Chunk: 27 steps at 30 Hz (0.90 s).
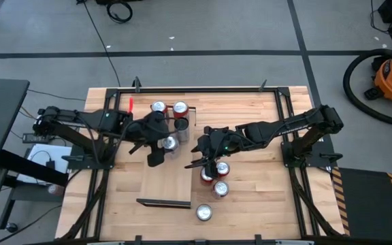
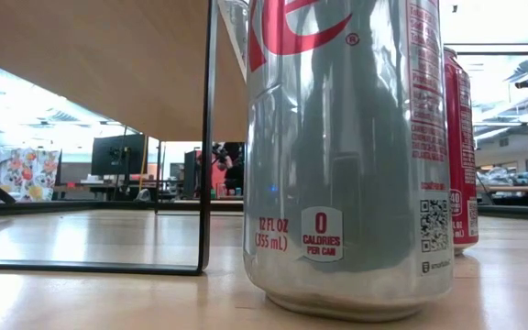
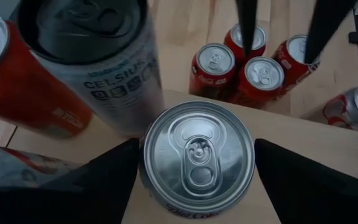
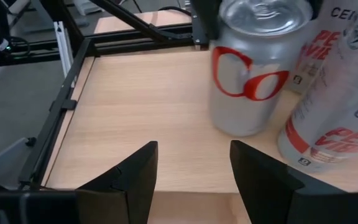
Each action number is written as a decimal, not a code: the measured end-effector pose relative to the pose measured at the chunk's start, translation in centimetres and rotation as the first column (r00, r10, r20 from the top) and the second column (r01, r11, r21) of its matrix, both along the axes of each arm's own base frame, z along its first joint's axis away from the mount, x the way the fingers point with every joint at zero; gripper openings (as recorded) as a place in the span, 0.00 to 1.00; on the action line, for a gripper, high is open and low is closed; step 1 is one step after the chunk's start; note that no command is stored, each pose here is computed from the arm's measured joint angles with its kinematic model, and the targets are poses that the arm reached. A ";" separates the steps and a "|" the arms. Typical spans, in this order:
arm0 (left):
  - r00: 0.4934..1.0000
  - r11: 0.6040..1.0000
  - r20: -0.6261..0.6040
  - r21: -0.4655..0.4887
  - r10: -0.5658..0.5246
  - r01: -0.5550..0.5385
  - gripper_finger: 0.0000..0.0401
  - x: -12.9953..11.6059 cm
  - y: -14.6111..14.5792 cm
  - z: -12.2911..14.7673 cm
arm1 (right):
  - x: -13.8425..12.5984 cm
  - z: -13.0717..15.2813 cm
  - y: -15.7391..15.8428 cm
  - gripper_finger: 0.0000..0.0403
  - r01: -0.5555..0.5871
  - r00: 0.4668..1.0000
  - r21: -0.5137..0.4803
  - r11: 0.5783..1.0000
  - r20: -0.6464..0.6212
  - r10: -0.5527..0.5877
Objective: Place canned beverage on shelf
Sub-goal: Put the top red and silver soda can on the shelf
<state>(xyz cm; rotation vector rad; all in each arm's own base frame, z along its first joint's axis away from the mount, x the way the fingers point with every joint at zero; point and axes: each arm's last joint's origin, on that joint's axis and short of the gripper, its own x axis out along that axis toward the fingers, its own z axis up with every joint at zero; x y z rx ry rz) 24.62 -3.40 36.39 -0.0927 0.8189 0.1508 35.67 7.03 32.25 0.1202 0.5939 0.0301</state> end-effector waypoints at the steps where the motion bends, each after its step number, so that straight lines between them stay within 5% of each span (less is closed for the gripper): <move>1: 1.000 1.000 0.000 -0.003 0.000 0.000 0.79 0.0 -0.1 0.0 | 0.0 0.0 0.0 0.52 0.005 1.000 -0.003 1.000 0.001 -0.005; 27: 0.995 1.000 -0.099 -0.008 0.009 -0.010 0.72 -4.1 0.4 0.8 | 0.3 0.4 0.0 0.52 0.009 0.998 -0.036 0.999 0.055 -0.007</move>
